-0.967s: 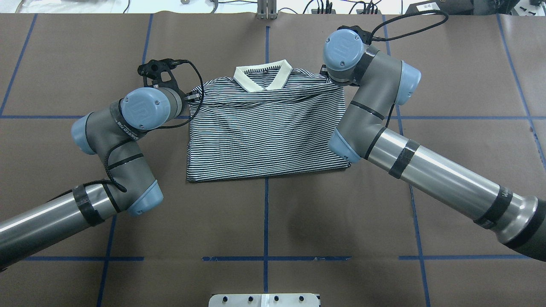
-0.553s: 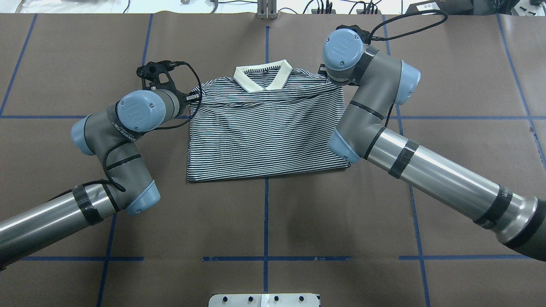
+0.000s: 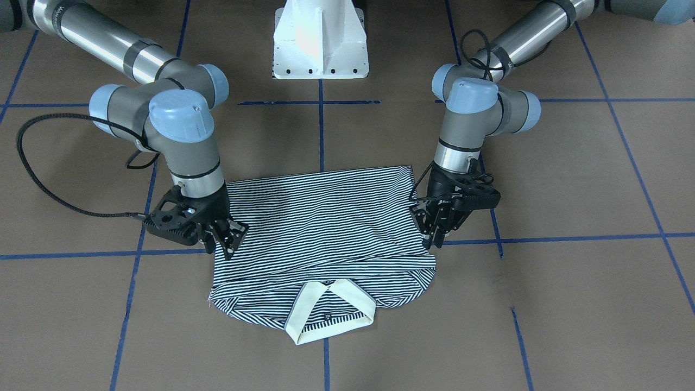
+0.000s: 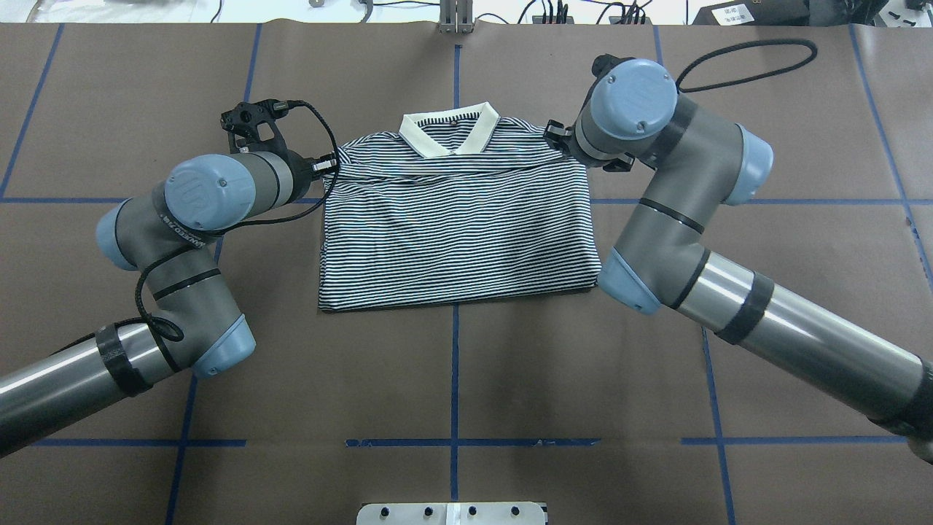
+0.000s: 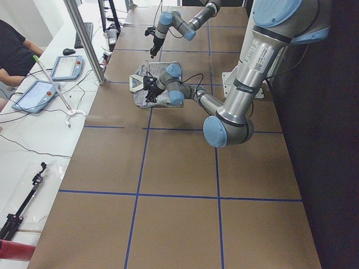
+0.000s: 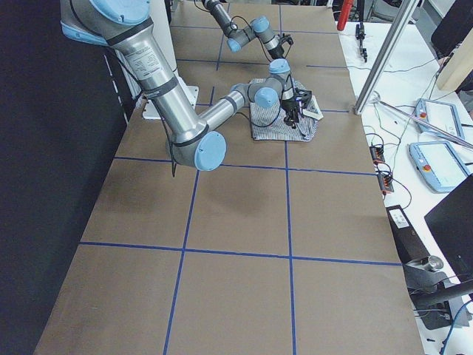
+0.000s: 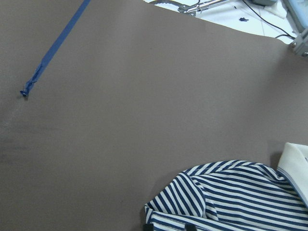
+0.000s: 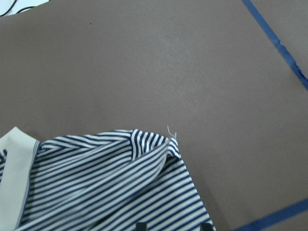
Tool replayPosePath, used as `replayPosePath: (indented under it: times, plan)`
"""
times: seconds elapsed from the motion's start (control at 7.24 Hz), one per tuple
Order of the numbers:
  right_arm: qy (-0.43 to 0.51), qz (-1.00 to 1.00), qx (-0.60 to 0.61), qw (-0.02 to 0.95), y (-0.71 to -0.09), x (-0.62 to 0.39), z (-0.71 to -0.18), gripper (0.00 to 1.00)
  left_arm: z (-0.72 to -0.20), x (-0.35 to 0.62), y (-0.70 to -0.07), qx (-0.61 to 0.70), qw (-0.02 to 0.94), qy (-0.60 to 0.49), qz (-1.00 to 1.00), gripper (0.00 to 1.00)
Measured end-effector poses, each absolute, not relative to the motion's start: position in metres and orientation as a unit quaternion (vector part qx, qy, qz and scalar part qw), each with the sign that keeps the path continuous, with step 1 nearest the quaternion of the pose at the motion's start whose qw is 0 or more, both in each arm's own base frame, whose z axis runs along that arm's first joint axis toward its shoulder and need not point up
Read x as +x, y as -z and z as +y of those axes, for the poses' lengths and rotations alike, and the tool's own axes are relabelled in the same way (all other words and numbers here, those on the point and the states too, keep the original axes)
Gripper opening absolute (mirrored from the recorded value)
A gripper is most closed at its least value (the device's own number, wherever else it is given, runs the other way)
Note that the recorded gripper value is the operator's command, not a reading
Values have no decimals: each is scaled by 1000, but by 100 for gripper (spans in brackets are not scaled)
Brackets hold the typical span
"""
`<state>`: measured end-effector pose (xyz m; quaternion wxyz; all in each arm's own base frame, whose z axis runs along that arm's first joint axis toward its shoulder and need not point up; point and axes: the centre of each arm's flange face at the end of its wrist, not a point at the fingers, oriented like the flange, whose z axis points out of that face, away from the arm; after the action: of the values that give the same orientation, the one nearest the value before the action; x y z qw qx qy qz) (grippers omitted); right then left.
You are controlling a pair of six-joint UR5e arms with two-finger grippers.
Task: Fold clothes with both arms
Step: 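Drag the folded shirt toward the robot with the right gripper while the left withdraws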
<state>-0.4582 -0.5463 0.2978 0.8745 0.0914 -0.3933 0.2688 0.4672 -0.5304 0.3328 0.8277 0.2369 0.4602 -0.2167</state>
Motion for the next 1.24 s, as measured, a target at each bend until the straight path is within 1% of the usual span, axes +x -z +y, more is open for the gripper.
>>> replayPosePath:
  times: [0.28, 0.55, 0.83, 0.97, 1.24]
  plan:
    - [-300, -409, 57, 860, -314, -457, -481, 61, -523, 459, -334, 233, 827, 216, 464, 34]
    - [-317, -407, 47, 855, -326, -473, -432, 59, -522, 458, -336, 232, 827, 217, 463, 34]
    - [-328, -397, 42, 856, -341, -483, -416, 58, -522, 457, -336, 233, 827, 218, 463, 35]
    - [-340, -394, 35, 853, -346, -483, -414, 53, -522, 457, -336, 233, 827, 218, 462, 35]
    - [-356, -390, 26, 849, -351, -485, -412, 49, -522, 457, -336, 233, 827, 218, 462, 34]
